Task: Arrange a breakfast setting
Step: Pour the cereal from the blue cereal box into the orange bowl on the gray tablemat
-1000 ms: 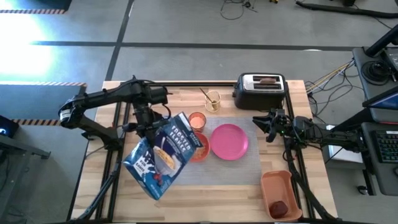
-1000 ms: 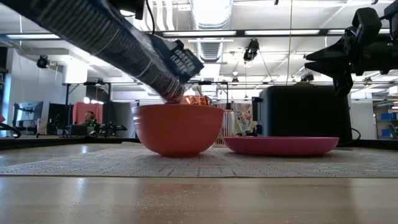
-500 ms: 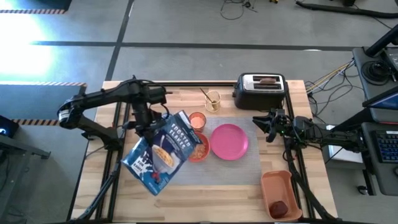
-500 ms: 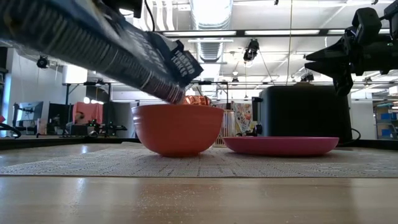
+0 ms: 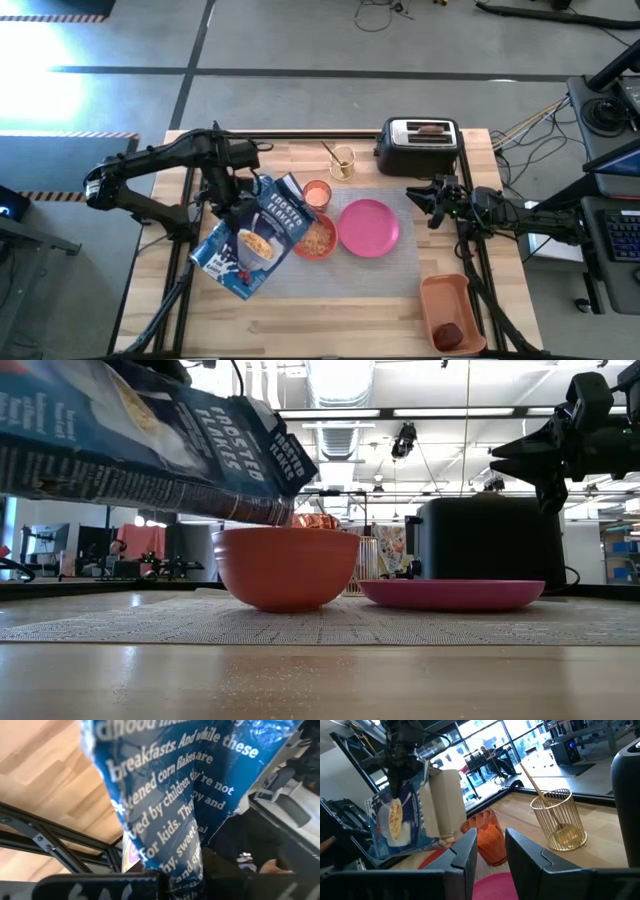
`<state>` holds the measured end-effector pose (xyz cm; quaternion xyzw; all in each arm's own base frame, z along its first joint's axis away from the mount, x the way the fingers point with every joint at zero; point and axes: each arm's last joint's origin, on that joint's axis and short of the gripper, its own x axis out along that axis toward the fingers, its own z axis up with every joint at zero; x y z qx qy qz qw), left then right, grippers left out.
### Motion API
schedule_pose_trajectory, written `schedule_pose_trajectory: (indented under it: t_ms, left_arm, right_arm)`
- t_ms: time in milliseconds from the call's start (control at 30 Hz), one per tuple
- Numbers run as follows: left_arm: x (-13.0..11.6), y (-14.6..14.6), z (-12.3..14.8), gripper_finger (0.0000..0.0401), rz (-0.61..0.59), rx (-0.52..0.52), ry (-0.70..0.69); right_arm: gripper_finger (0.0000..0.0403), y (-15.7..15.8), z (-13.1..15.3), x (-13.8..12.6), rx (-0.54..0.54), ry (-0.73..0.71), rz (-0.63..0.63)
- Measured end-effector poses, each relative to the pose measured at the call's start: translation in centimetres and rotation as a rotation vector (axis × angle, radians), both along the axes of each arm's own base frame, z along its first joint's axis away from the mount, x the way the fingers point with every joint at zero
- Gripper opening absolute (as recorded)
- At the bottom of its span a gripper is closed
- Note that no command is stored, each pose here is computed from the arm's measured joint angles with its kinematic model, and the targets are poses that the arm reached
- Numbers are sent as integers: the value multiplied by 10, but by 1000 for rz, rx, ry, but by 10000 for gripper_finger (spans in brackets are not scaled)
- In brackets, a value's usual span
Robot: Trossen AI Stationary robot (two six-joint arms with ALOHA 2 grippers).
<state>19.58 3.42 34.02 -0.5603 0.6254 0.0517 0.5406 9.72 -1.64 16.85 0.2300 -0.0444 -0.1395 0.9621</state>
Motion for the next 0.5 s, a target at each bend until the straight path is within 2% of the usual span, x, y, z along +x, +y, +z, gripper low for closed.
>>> schedule_pose_trajectory:
  t_ms: [233,500]
  left_arm:
    - [-12,-17,8,14,-72,89,-36]
    - [-32,-35,18,14,-161,310,-90]
  right_arm:
    - [91,0,0,0,0,0,0]
    - [91,0,0,0,0,0,0]
